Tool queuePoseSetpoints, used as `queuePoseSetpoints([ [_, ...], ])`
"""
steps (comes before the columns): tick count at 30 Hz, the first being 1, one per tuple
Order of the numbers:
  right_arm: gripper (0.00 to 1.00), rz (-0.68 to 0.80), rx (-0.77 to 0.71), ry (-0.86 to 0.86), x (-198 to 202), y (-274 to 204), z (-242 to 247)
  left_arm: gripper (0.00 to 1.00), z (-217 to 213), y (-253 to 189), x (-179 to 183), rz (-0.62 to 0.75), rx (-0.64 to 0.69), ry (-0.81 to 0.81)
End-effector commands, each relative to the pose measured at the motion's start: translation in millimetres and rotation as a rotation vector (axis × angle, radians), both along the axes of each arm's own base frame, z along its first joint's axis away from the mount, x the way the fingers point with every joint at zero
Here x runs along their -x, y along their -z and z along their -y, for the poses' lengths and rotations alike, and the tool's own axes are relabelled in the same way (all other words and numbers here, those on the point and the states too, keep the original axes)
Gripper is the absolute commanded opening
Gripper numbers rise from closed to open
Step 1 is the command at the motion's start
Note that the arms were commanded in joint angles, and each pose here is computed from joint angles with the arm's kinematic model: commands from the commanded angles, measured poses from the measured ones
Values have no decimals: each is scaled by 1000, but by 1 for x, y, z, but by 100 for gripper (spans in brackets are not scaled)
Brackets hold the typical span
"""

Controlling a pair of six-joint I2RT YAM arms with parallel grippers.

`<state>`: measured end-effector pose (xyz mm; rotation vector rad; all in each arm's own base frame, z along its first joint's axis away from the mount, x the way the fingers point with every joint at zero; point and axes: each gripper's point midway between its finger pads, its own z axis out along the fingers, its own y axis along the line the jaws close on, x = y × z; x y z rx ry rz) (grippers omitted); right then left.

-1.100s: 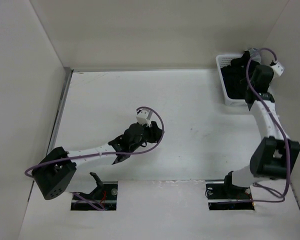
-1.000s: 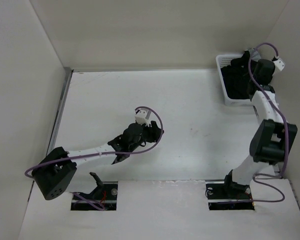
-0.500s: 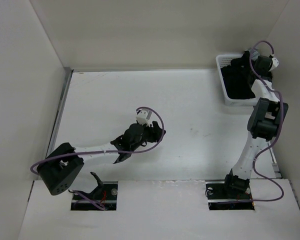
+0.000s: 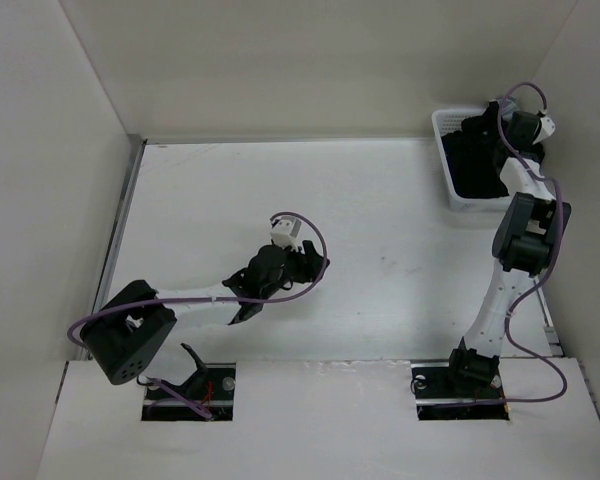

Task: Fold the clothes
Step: Move the tank top to the center of the board

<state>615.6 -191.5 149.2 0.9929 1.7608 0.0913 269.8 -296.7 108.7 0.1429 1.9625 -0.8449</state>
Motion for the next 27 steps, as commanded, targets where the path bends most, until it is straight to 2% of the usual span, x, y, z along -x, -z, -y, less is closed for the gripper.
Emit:
queuePoseSetpoints([
  [1, 47, 54, 20, 15, -12, -12, 7, 56, 3, -15, -2, 33, 60, 3],
  [5, 36, 56, 2, -4, -21, -4, 5, 55, 0, -15, -5, 32, 62, -10],
  [9, 12, 91, -30, -33, -28, -14, -2, 54, -2, -18, -8, 45, 59, -20],
  [11, 2, 139, -32, -45, -26, -35, -6, 54, -5, -19, -9, 50, 60, -28],
  [14, 0, 301, 8, -69, -12, -107, -22, 53, -10, -24, -13, 63, 65, -50],
  [19, 0, 581, 88, -176, 50, -254, -83, 52, -14, -35, -15, 85, 87, -69],
  [23, 0, 780, 135, -278, 134, -353, -156, 52, -22, -45, -18, 101, 106, -93],
  [27, 0, 956, 154, -407, 232, -425, -226, 52, -38, -65, -22, 126, 140, -136],
])
